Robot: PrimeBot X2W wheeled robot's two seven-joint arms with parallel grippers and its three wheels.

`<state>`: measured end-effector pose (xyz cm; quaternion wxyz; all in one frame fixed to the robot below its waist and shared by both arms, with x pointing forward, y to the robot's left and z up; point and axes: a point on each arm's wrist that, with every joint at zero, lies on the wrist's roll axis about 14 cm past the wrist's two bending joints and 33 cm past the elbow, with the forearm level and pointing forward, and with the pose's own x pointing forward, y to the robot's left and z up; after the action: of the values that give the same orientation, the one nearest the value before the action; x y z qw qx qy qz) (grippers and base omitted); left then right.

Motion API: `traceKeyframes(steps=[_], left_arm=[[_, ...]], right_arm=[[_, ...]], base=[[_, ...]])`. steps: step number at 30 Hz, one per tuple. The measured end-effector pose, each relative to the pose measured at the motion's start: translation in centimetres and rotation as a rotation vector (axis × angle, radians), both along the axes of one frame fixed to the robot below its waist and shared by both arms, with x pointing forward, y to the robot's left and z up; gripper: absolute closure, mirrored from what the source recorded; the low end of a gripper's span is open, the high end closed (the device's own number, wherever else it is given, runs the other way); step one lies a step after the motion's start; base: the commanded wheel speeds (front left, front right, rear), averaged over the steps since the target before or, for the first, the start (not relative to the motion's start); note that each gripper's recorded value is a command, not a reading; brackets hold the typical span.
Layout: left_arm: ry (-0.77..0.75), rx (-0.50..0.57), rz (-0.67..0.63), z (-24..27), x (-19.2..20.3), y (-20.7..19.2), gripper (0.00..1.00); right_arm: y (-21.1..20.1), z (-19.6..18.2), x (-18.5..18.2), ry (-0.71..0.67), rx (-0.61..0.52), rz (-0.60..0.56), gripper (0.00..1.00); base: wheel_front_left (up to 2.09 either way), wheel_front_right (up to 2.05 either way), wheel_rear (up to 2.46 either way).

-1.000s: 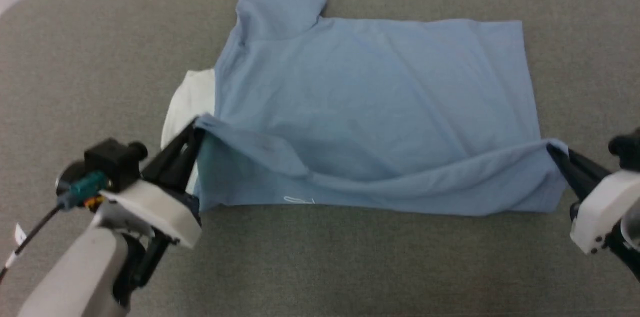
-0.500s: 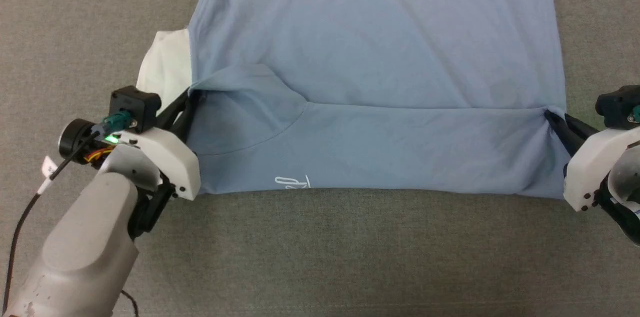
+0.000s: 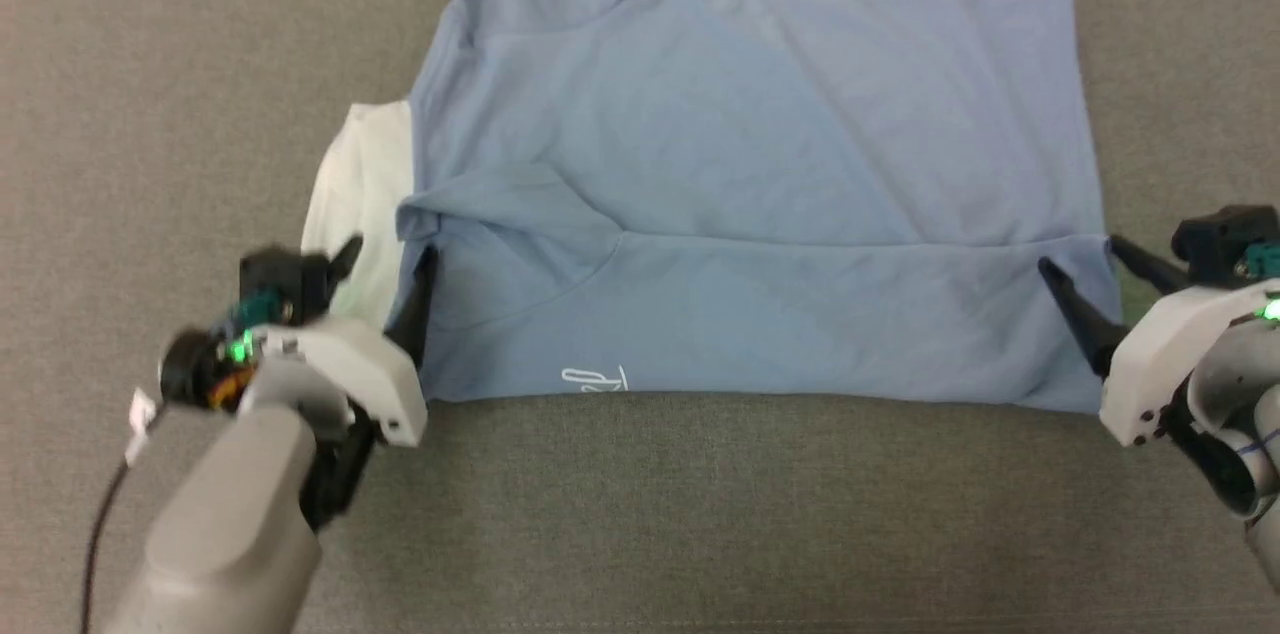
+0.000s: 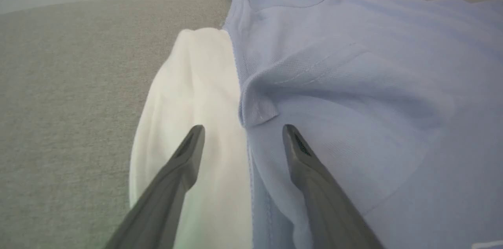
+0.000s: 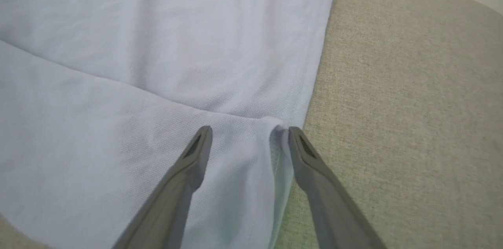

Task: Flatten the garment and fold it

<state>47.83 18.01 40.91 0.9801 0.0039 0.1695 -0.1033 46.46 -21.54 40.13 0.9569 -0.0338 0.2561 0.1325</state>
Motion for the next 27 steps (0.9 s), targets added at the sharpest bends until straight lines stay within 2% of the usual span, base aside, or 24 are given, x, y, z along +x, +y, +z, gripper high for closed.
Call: traceKeyframes(steps=[3,8,13,22,27], left_arm=[[0.001,-0.045,0.068,0.0,-1.6,0.5,0.0],[0.005,-0.122,0.163,0.8,-3.8,0.7,0.0],[0.058,-0.147,0.182,1.4,-5.9,-0.1,0.0],[0.22,-0.068,0.281,-0.5,-8.7,0.9,0.0],[0.264,-0.034,0.28,-1.7,-8.7,1.1,0.0]], right_arm=[[0.1,0.8,-0.9,-0.01,0.02,-0.024,0.0],[0.9,1.3,-3.5,0.018,0.146,-0.113,0.0],[0.0,2.0,-6.1,0.022,0.149,-0.179,0.0],[1.0,3.3,-8.3,0.029,0.233,-0.266,0.0],[0.4,3.8,-8.4,0.029,0.208,-0.288,0.0]], base=[[0.0,0.0,0.0],[0.0,0.0,0.0],[0.0,0.0,0.0],[0.0,0.0,0.0],[0.0,0.0,0.0]])
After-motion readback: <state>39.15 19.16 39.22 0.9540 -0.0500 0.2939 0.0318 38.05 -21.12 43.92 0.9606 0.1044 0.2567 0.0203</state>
